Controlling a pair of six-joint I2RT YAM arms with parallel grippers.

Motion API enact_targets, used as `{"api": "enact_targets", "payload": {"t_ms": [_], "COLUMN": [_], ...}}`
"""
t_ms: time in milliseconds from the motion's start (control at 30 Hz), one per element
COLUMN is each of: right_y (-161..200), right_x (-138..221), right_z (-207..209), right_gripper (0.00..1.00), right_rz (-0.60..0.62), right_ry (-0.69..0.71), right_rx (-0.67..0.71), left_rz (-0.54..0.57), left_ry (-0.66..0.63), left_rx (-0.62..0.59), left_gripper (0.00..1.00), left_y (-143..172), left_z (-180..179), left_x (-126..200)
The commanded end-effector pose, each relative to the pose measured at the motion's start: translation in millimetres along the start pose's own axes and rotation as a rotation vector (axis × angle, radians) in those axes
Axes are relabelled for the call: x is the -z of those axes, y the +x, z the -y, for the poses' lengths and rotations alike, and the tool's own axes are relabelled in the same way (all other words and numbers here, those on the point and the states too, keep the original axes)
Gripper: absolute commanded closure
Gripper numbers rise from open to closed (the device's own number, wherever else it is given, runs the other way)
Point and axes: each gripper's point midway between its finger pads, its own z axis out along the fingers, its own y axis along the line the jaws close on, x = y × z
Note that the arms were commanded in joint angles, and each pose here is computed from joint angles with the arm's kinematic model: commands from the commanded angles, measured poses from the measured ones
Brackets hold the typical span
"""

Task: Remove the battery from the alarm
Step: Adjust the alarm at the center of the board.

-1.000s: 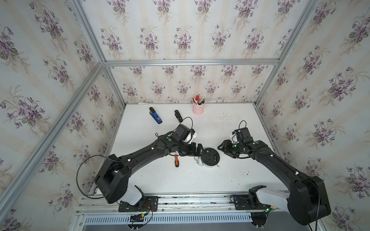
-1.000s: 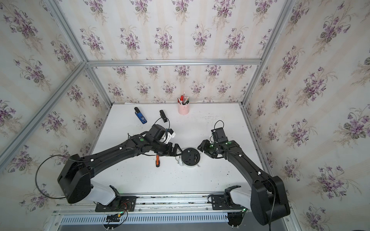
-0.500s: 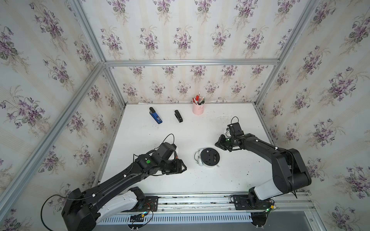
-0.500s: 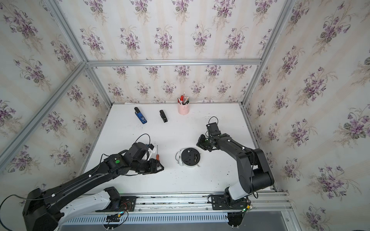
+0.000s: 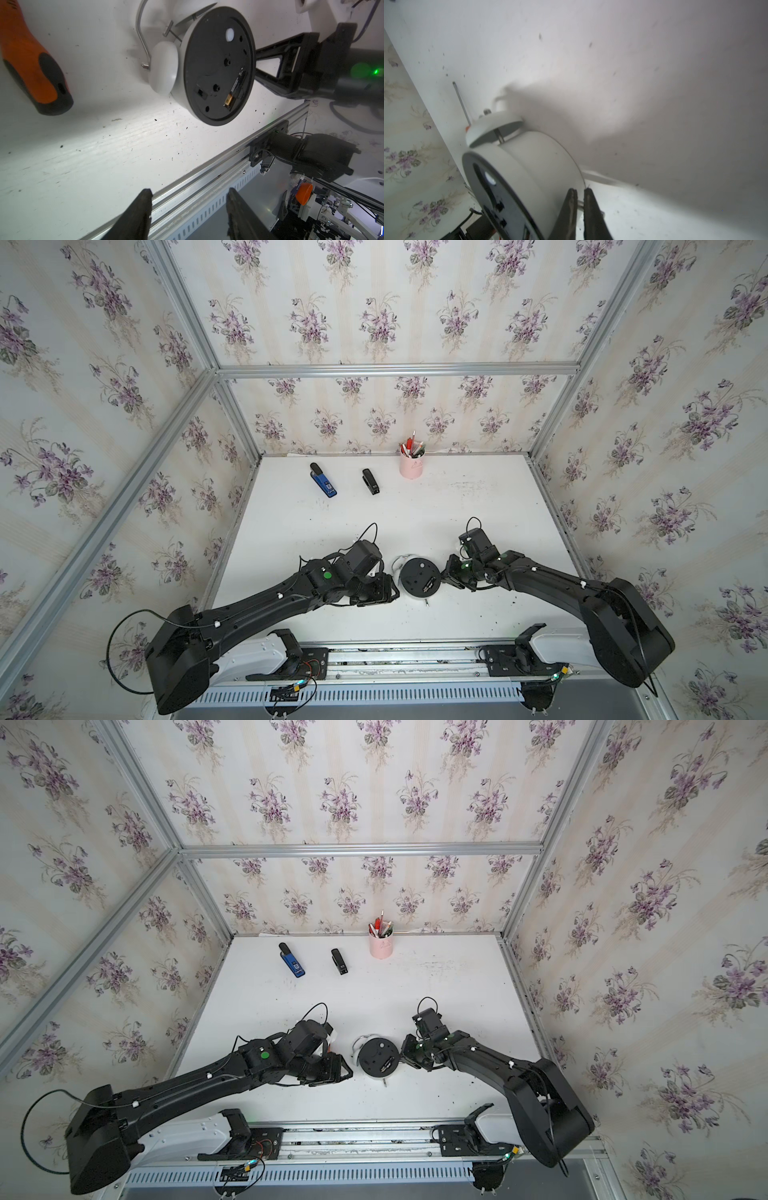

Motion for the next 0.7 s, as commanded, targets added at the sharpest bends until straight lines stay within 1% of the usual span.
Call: {"api": "enact_targets", "payload": {"t_ms": [0,133,200,300,367,400,467,500,533,567,667], "right_y": [11.6,33.9,35.6,33.5,35.8,35.5,27.6,21.9,15.8,8.1,-14.3], "right_x": [-8.8,-24.1,-26.0,-20.7,-15.6,-12.7,-2.2,4.0,10.5,17.1,32.8], "right_z": [-11.5,-34.5,-40.4,-43.5,-45.9,-44.1,-32.3,-29.3,-25.5,-24.0,-25.7], "right_gripper": [0.86,0.85,0.85,0.83,0.79,0.78,0.74,0.74,0.73,0.72,0.70], "right_rz": [0.004,-0.035,-0.028,-0.011,-0.022,-0.020,0.003,0.017,0.030,0.043,0.062], "right_ry": [-0.019,-0.020,-0.012,-0.016,-0.018,-0.003,0.046,0.050,0.049,0.037,0.029], "right_rx": [-0.056,-0.032,-0.027,-0.029,-0.014,0.001,0.016,0.016,0.014,0.013,0.040], "left_rz": [0.029,0.038,0.060,0.111,0.158,0.173,0.209,0.215,0.198,0.157,-0.012], "left_ry": [-0.045,-0.091,-0.115,-0.180,-0.245,-0.248,-0.272,-0.292,-0.308,-0.332,-0.464], "left_rx": [0.010,0.034,0.039,0.053,0.071,0.073,0.044,0.021,-0.004,-0.030,-0.075], "left_gripper": [0.38,0.37,0.36,0.33,0.30,0.29,0.27,0.26,0.21,0.18,0.18], "left_y": [-1.6,2.2,0.5,-6.1,-14.1,-18.4,-30.2,-34.7,-39.5,-43.5,-48.6], "left_z": [-12.6,-27.2,-32.8,-47.5,-63.6,-65.9,-69.7,-70.5,-68.9,-67.3,-72.1], "left_x": [2.9,7.7,14.1,31.7,49.2,55.1,66.0,69.2,70.7,69.8,66.5]}}
